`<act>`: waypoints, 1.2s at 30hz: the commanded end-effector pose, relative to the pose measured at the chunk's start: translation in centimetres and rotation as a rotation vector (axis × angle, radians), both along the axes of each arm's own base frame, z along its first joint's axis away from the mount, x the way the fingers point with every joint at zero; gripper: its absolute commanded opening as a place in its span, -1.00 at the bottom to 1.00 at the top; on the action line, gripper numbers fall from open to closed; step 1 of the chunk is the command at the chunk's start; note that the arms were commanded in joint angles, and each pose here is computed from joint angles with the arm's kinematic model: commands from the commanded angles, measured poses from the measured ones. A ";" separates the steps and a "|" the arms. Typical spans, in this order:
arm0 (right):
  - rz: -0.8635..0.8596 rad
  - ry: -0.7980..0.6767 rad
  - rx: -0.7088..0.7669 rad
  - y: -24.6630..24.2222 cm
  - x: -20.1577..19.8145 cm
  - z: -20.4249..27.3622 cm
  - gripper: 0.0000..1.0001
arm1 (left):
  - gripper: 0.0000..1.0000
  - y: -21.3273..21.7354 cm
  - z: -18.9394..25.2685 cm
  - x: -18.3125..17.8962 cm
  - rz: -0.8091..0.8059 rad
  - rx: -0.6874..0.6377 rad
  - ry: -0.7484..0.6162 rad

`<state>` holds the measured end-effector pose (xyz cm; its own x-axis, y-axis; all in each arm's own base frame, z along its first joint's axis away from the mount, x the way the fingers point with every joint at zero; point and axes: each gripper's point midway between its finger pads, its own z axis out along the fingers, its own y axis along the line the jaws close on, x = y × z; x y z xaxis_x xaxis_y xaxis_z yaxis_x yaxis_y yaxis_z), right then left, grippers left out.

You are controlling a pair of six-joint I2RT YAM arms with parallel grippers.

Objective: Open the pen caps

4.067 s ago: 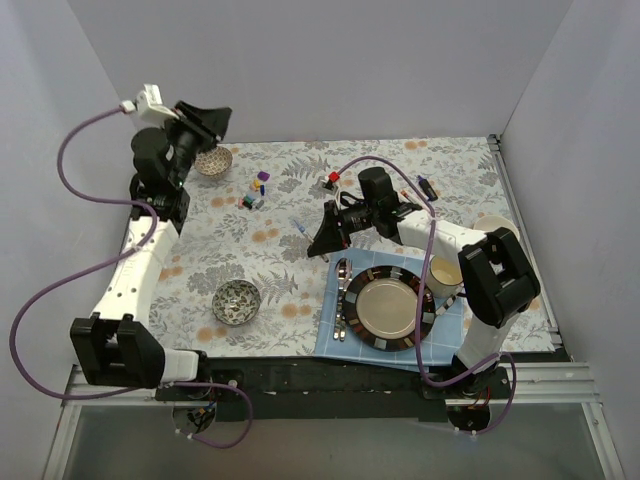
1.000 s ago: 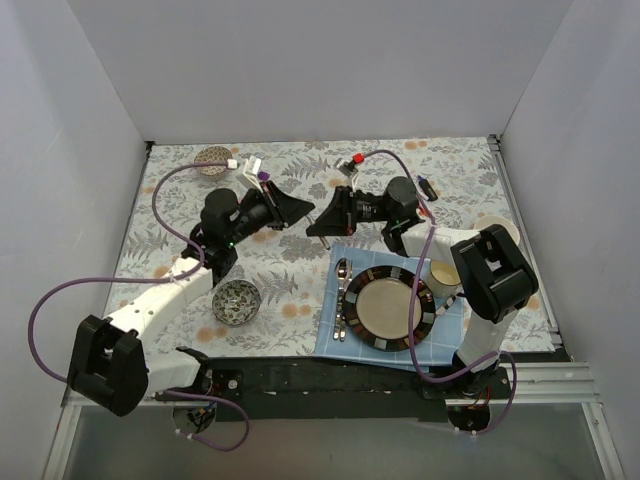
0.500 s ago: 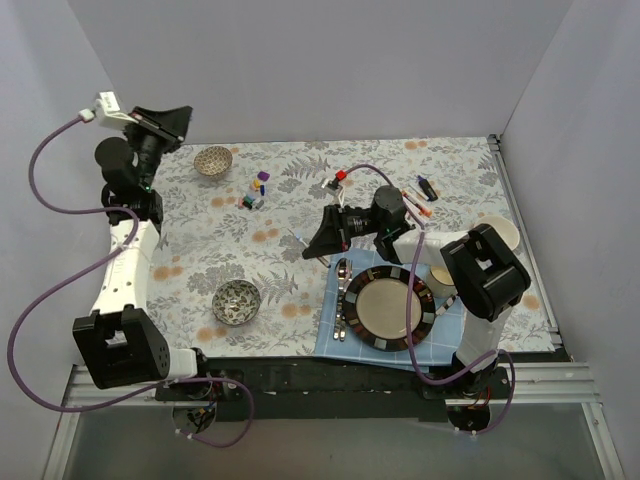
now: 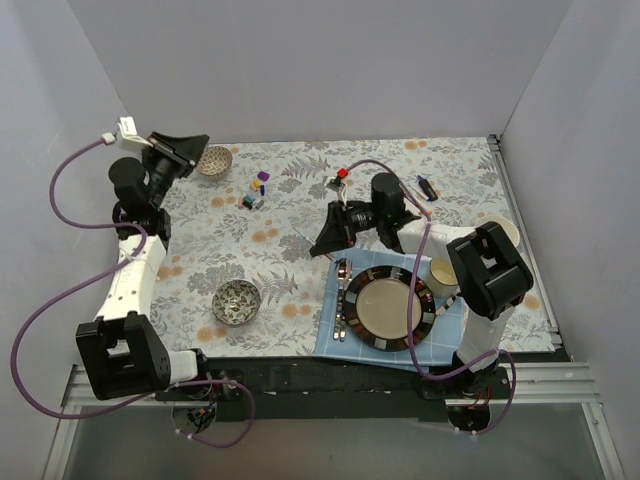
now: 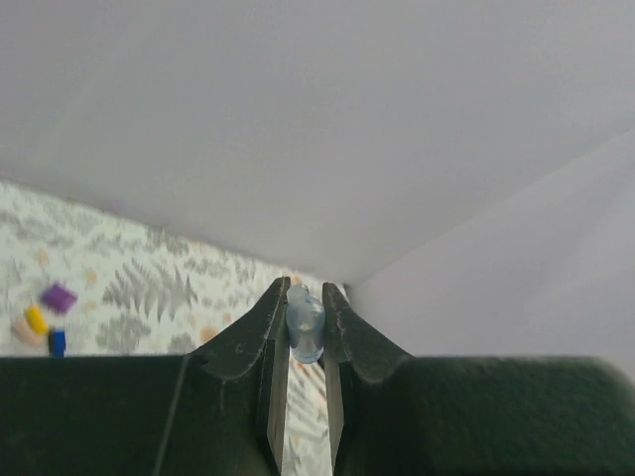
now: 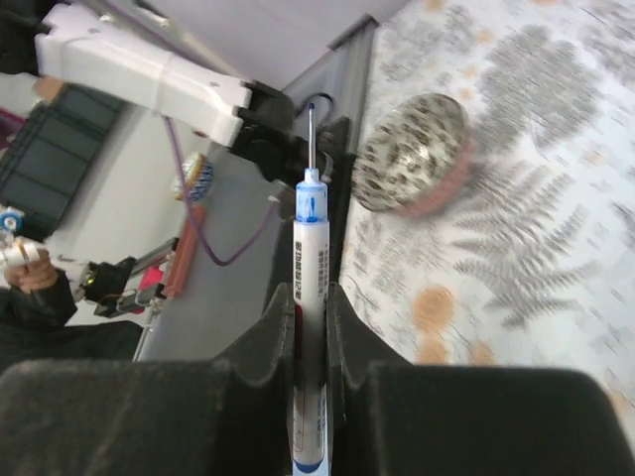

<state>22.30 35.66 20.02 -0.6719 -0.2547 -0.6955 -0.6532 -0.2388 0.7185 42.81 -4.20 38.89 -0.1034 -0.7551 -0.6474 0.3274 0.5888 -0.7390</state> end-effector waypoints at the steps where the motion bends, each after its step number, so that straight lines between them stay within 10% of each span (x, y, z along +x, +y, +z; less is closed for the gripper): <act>1: -0.165 -0.187 -0.130 -1.9 5.6 -1.3 -0.97 | -1.00 -1.7 -10.3 -2.0 -0.102 -0.046 0.280; 13: -0.427 -0.492 -0.606 -8.8 15.7 -8.4 -0.97 | -1.00 -4.7 -29.1 -1.5 -0.166 0.035 0.817; 19: -0.460 -0.561 -0.731 -10.9 18.0 -10.1 -0.97 | -0.50 -2.7 -33.3 1.1 -0.075 0.127 0.921; 26: -0.523 -0.584 -0.767 -13.4 19.6 -9.6 -0.97 | 0.22 -2.0 -32.8 3.2 -0.072 0.200 0.893; 36: -0.616 -0.633 -0.948 -19.8 22.7 -10.6 -0.94 | 0.60 0.1 -20.0 0.8 0.044 0.332 0.551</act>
<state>42.72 18.06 7.59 -0.5162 -0.5551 -0.6522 -0.7761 0.6253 0.0820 44.64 -5.65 10.43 -0.6262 -0.5804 -0.5205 -0.1969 0.7638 -0.6147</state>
